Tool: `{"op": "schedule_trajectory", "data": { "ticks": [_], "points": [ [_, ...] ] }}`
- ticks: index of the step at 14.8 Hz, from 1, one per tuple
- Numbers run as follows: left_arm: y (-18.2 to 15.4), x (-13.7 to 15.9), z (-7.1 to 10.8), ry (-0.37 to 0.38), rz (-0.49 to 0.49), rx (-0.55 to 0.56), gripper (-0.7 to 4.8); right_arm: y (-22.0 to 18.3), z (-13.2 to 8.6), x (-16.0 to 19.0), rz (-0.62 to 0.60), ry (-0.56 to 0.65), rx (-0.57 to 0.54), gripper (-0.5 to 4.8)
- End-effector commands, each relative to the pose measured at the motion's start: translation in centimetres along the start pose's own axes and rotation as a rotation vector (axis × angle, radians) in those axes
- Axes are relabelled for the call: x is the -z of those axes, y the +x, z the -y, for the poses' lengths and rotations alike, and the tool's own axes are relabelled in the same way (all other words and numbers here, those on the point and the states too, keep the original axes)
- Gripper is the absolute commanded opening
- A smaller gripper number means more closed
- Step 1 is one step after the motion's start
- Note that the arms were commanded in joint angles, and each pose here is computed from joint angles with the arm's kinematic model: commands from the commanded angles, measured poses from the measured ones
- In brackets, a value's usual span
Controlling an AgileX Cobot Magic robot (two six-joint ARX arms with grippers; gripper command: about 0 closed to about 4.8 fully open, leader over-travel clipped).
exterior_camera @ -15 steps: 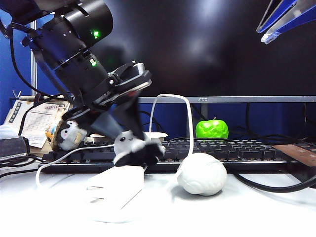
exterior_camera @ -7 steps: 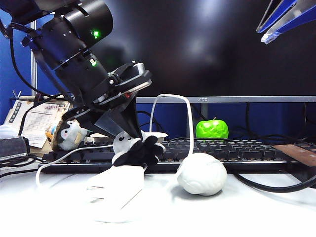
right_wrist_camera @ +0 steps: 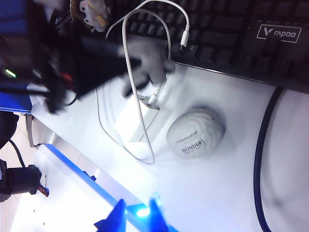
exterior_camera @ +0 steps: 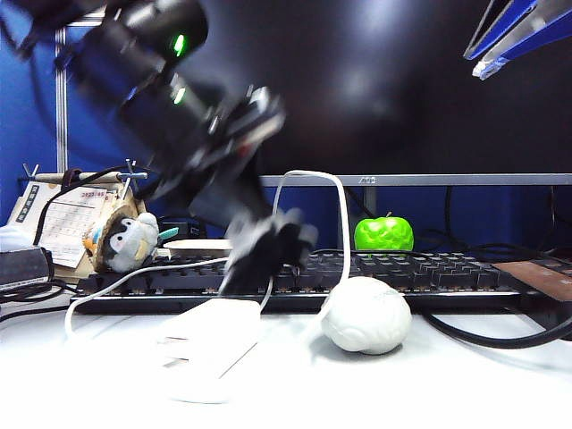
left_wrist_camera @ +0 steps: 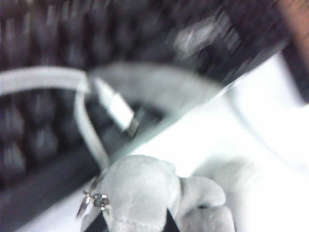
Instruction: Identity fluffy octopus among items on the table, put them into the paper lunch box.
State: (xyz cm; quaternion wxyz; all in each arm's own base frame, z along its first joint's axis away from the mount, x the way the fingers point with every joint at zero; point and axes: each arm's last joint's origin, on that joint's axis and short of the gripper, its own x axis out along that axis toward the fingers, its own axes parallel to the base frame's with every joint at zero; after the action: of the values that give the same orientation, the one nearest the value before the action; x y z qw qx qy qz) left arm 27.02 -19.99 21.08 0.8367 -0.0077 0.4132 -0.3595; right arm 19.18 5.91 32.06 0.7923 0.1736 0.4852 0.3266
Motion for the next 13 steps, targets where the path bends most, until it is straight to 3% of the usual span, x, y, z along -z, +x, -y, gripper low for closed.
{"op": "schedule_trajectory", "data": {
  "ticks": [1,3,5,7,9,10,13],
  "points": [
    [-2.0,-3.9,1.1,0.073,0.103,-0.014,1.11,-0.1,-0.2,-0.1,0.011,-0.014,-0.007,0.67],
    [-3.3,-6.4,1.5,0.159,0.2,-0.16,1.11,-0.1,-0.2,-0.1,0.012,-0.014,-0.008,0.67],
    [-4.0,-7.3,1.4,0.197,0.217,-0.237,1.11,-0.1,-0.2,-0.1,0.012,-0.015,-0.007,0.67],
    [-4.3,-6.8,0.6,0.172,0.132,-0.258,1.1,-0.1,-0.2,-0.1,0.012,-0.015,-0.008,0.67],
    [-4.5,-5.1,-0.7,0.125,-0.053,-0.308,1.1,-0.1,-0.2,-0.2,0.022,-0.022,-0.009,0.67],
    [-4.7,-4.6,-1.2,0.113,-0.096,-0.361,1.09,-0.1,-0.2,-0.3,0.03,-0.028,-0.011,0.67],
    [-5.0,-5.0,-2.1,0.129,-0.066,-0.467,1.07,-0.1,-0.2,-0.4,0.034,-0.032,-0.012,0.67]
  ]
}}
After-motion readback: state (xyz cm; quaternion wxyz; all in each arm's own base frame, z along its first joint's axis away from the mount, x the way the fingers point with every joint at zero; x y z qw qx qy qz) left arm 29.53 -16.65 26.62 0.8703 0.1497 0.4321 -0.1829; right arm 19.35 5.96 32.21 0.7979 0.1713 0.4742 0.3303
